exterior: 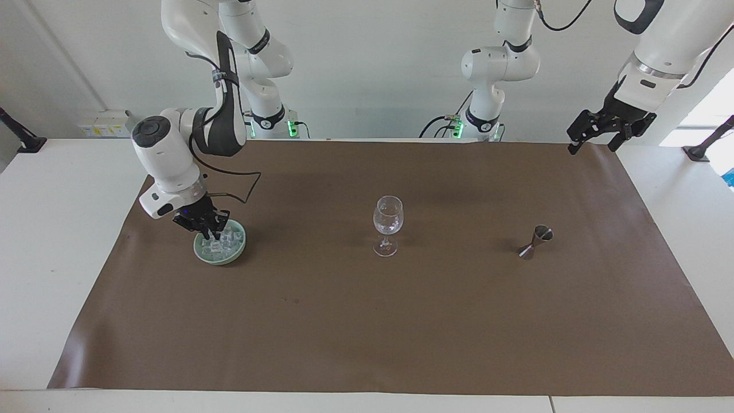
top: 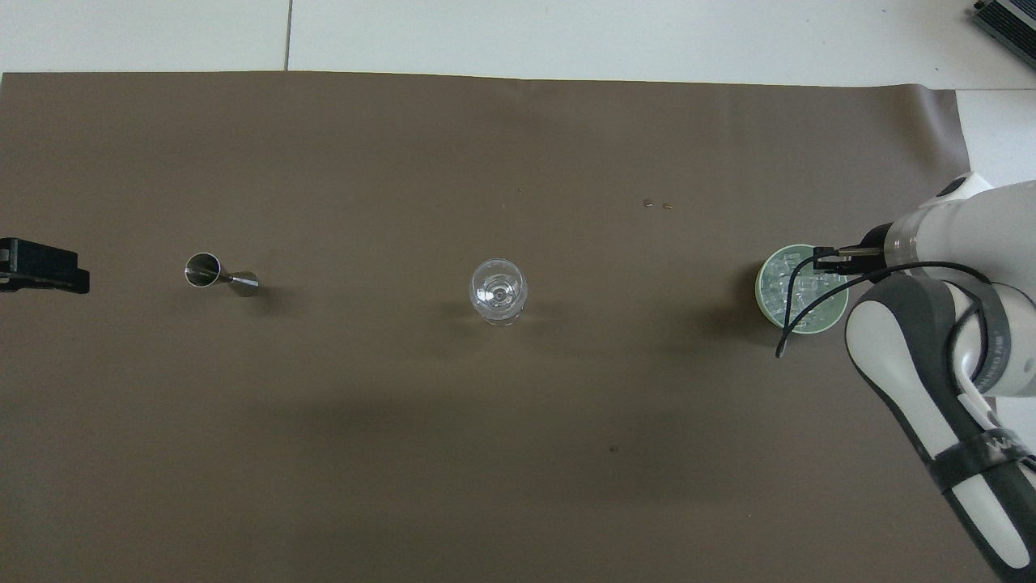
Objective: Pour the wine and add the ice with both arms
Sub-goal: 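Grasp the green ice cup and lift it with the right gripper, then tilt the green ice cup over the wine glass with the right gripper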
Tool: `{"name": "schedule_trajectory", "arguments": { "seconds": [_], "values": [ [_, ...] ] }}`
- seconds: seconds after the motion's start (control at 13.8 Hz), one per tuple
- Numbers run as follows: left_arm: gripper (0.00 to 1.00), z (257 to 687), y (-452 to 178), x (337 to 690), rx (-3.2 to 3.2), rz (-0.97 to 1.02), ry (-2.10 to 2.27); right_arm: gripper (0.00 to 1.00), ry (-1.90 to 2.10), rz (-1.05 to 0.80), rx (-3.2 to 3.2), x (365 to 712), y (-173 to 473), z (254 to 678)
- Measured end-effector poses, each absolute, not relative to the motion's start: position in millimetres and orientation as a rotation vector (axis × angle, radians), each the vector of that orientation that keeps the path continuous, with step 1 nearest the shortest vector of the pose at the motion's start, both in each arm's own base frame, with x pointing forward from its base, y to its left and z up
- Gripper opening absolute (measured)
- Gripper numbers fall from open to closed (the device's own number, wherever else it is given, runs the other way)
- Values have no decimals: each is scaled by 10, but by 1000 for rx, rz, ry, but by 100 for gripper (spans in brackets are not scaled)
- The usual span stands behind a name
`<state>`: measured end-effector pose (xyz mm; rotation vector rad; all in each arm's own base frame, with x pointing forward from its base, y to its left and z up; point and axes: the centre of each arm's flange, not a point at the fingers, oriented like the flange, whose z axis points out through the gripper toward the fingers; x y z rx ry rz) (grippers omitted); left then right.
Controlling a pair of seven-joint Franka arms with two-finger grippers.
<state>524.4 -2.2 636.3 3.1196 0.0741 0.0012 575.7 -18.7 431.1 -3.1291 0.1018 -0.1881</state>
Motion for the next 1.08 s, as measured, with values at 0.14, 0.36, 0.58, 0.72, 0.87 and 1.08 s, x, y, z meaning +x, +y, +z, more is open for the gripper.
{"name": "schedule_trajectory", "arguments": {
  "seconds": [0.14, 0.36, 0.58, 0.72, 0.87, 1.08],
  "values": [
    [100, 6363, -22, 5244, 3120, 1, 74, 22, 143, -244, -3109, 5729, 127, 4589],
    [100, 6363, -22, 5244, 3120, 1, 74, 22, 230, -308, -3066, 5663, 731, 5021],
    [100, 6363, -22, 5244, 3120, 1, 74, 22, 324, -361, -3011, 5618, 1306, 5354],
    [100, 6363, -22, 5244, 3120, 1, 74, 22, 407, -377, -2969, 5567, 1644, 5430],
    [100, 6363, -22, 5244, 3120, 1, 74, 22, 491, -397, -2873, 5522, 1988, 5460],
    [100, 6363, -22, 5244, 3120, 1, 74, 22, 526, -380, -2741, 5465, 2371, 5475]
  ]
}}
